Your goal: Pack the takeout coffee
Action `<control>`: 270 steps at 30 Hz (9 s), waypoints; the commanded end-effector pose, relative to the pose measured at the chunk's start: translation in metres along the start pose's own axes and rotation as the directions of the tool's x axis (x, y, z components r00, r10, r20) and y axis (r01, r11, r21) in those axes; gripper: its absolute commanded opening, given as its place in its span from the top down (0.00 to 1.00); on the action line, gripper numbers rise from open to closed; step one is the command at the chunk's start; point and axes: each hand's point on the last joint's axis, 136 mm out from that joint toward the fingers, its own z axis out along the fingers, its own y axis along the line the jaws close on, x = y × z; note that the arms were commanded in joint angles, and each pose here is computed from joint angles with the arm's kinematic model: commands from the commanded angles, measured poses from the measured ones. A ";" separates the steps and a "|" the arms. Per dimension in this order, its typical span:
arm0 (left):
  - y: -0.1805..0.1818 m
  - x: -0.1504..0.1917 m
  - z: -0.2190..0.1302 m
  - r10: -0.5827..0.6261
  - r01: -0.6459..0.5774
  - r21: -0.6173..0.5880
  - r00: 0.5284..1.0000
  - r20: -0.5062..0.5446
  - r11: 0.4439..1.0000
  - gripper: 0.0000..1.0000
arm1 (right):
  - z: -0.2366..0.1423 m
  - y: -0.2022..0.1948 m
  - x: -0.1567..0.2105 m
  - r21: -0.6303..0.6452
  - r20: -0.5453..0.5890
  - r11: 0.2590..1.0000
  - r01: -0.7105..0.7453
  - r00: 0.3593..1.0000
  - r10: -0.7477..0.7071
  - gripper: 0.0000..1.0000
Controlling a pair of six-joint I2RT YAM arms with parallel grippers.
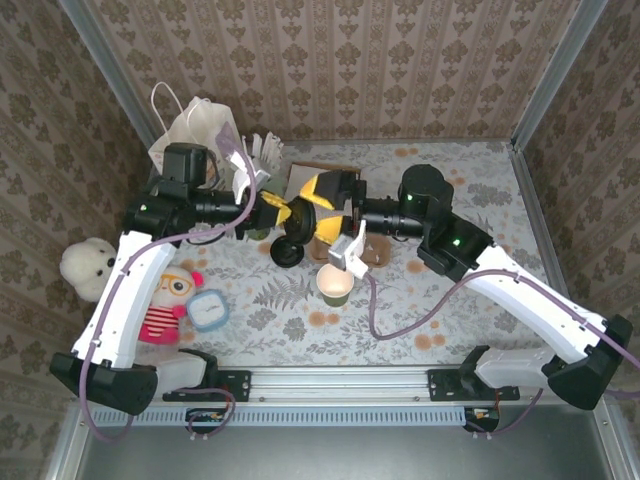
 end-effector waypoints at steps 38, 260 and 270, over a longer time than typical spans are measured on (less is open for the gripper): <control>0.001 0.157 0.096 -0.694 0.342 -0.671 0.621 -0.364 0.658 1.00 | -0.140 0.239 0.080 0.726 0.187 -0.620 -0.298 -0.782 0.595 0.00; 0.033 0.213 0.147 -0.654 0.179 -0.683 0.532 -0.539 0.708 1.00 | -0.068 0.312 0.085 0.613 -0.132 -0.717 -0.332 -0.938 0.321 0.01; 0.035 0.208 0.147 -0.652 0.173 -0.690 0.543 -0.529 0.703 1.00 | -0.073 0.279 0.081 0.528 -0.121 -0.699 -0.482 -0.857 0.500 0.00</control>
